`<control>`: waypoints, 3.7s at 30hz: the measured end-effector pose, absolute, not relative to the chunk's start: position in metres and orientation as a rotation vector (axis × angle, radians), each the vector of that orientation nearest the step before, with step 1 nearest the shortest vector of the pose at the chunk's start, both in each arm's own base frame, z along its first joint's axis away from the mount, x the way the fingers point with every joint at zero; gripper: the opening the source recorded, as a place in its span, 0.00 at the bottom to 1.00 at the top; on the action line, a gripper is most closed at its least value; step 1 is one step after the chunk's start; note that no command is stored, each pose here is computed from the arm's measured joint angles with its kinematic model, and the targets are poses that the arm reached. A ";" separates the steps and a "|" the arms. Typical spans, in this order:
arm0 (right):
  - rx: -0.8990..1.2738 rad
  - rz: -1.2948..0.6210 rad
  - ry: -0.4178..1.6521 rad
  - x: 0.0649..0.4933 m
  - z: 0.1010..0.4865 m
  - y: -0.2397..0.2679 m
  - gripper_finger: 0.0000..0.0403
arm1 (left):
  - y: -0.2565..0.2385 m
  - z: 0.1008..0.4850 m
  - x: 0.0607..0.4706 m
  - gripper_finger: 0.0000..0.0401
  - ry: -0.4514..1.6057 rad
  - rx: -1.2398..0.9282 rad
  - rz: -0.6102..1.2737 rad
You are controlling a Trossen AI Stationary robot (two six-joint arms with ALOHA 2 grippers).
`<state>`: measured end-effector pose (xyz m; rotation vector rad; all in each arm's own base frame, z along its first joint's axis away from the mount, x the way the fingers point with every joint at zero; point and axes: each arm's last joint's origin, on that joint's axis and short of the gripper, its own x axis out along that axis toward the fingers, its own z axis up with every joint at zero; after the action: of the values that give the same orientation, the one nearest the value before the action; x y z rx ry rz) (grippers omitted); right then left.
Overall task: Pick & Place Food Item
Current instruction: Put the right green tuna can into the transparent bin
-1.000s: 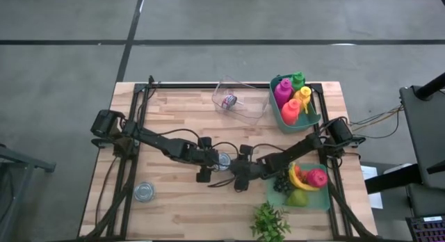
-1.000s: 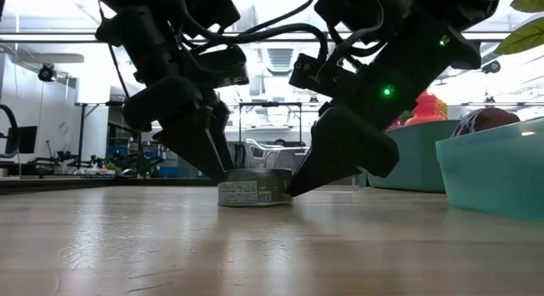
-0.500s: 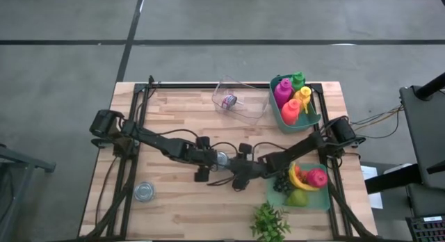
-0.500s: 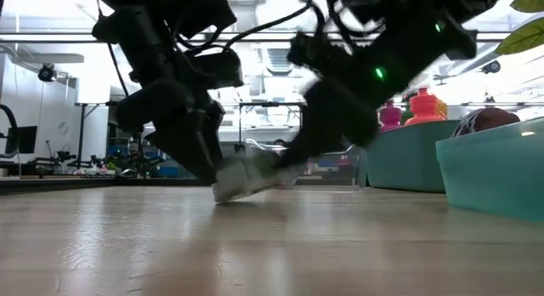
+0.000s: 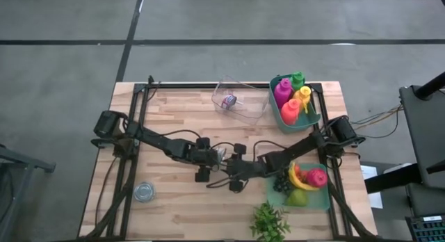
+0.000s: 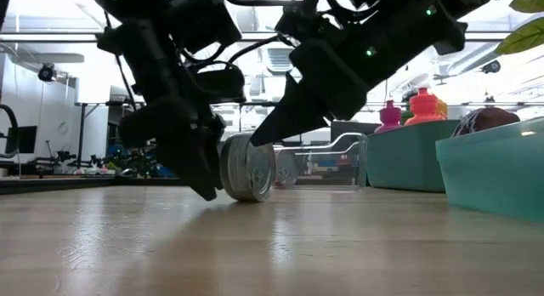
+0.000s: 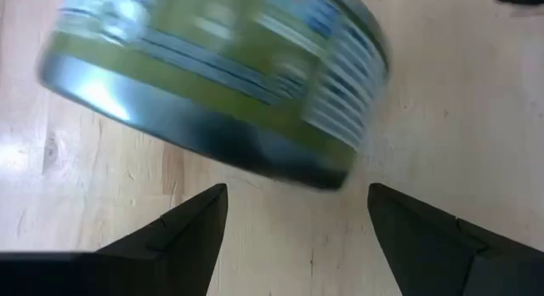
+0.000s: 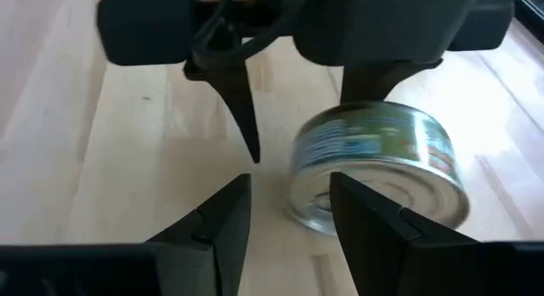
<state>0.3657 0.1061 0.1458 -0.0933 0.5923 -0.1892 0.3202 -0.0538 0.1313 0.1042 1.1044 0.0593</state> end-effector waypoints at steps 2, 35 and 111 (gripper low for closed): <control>-0.093 -0.189 0.591 0.365 0.146 0.106 0.39 | -0.054 0.131 0.320 0.72 1.105 0.107 0.059; -0.151 -0.613 0.717 0.299 0.200 0.093 0.39 | -0.055 0.236 0.314 0.72 0.916 -0.518 0.380; -0.245 -0.783 0.696 0.271 0.175 0.081 0.39 | -0.044 0.279 0.333 0.72 0.835 -0.215 0.348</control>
<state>0.2713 0.0809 0.1748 -0.2451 0.6959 -0.7834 0.3334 -0.0436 0.2794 -0.2147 0.8351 0.3480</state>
